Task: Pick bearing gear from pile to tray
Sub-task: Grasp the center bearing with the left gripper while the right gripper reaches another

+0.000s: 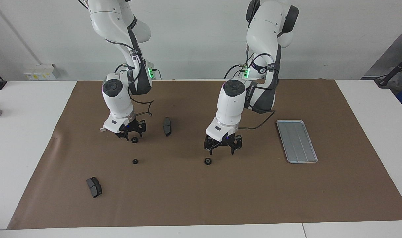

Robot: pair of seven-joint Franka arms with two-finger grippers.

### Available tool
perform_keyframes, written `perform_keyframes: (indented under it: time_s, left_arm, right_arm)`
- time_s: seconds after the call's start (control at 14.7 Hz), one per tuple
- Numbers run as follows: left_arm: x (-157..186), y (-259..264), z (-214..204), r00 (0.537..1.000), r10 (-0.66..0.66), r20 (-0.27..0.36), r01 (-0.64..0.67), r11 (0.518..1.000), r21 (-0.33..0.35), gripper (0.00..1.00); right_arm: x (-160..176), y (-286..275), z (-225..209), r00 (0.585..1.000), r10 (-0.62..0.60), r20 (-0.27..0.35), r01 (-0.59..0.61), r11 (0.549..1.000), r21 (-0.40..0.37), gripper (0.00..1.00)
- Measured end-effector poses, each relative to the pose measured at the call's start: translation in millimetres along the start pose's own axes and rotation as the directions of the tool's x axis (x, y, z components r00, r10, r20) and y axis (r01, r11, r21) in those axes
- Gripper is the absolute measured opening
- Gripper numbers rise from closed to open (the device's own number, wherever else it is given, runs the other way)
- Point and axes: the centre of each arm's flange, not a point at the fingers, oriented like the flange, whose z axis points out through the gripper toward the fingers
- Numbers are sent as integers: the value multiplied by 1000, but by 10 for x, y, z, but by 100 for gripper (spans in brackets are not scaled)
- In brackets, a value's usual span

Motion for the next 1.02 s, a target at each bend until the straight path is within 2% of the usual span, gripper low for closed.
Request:
perform_keyframes:
  time_s: [0.2, 0.34, 0.41, 0.48, 0.82, 0.88, 0.95, 1.02]
  left_arm:
    - [-10, 59, 12, 1000, 4, -17, -4, 1000, -13, 100]
    - [-90, 121, 204, 1000, 7, 6, -6, 1000, -2, 100]
    - [-139, 181, 338, 1000, 0, 14, 0, 1000, 0, 100]
    - [-172, 235, 446, 1000, -4, 19, 4, 1000, 1, 100]
    - [-225, 388, 618, 999, -41, 3, 41, 999, -15, 98]
    - [-245, 417, 618, 999, -43, 4, 43, 999, -15, 98]
    - [-267, 445, 623, 999, -47, 5, 48, 999, -16, 93]
    - [-277, 463, 629, 998, -55, 4, 55, 998, -18, 93]
  right_arm:
    - [-41, 52, 51, 999, 11, -30, -11, 1000, -4, 61]
    - [-54, 81, 60, 999, 17, -30, -17, 1000, -3, 60]
    - [-53, 81, 59, 999, 22, -31, -22, 1000, 0, 54]
    - [-51, 82, 57, 999, 35, -35, -35, 999, 10, 53]
    - [-46, 80, 53, 998, 48, -42, -47, 999, 20, 52]
    - [-50, 78, 58, 998, 48, -41, -47, 999, 20, 50]
    - [-48, 82, 47, 998, 49, -45, -48, 999, 20, 41]
    - [-51, 80, 47, 998, 49, -47, -48, 999, 20, 34]
